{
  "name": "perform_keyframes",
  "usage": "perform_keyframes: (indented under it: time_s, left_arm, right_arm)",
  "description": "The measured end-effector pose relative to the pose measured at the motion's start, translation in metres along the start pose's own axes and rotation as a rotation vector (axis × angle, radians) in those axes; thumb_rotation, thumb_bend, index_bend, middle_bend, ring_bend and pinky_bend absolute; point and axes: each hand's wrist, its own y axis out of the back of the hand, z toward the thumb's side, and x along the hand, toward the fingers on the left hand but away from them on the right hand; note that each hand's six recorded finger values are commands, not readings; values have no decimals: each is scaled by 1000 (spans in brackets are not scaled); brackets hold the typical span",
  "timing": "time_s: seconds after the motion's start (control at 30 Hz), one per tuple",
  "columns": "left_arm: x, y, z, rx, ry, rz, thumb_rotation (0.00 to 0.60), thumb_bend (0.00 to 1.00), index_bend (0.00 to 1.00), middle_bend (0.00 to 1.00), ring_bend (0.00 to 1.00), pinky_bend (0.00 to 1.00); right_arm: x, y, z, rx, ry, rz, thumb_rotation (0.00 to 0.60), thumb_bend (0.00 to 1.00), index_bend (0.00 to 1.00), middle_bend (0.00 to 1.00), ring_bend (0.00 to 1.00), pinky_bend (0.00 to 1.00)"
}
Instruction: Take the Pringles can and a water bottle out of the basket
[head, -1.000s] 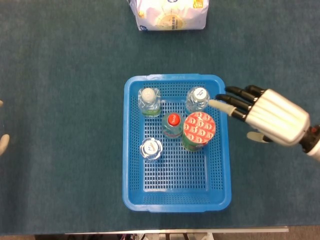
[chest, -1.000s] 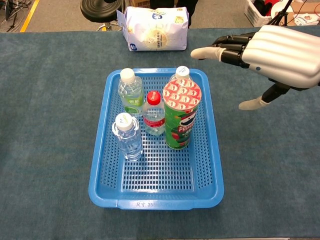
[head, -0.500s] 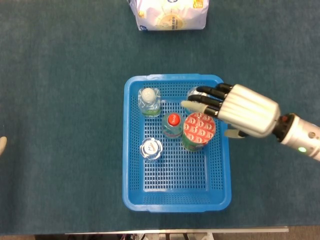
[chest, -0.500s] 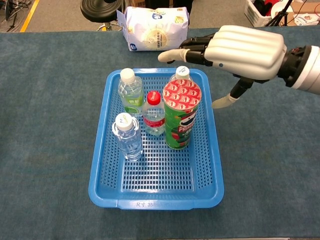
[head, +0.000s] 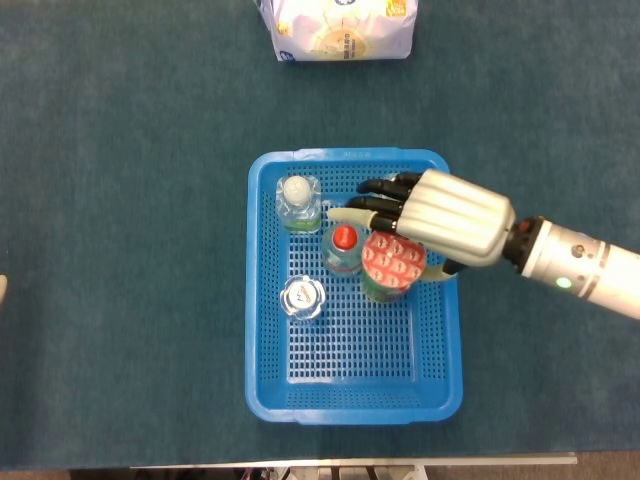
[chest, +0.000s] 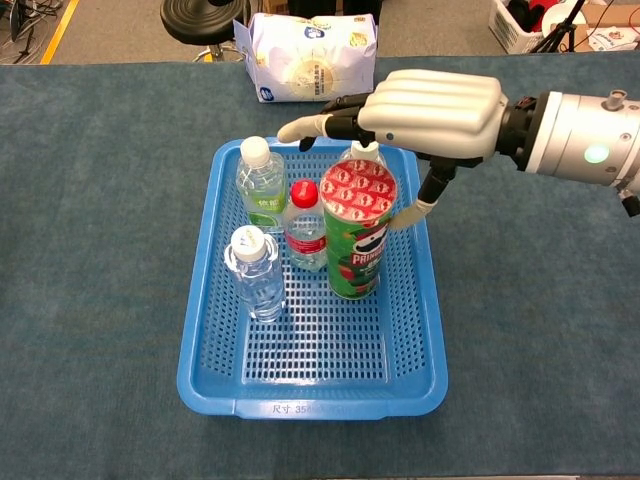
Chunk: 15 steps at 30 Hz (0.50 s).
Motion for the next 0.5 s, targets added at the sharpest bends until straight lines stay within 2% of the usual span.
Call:
perform_keyframes:
  time_s: [0.17,0.5]
  left_arm:
    - [-1,2,-1,-3,0,4,600,246,241,175,100,318]
    - [0,4,3,0,-10,5,600,246,242,175,101,318]
  right_arm:
    - [-4,-2,4,-29,17,14,600,0,136,244,195,442]
    - [3,-2,9,-53,25,36,600,0,173,277,227,459]
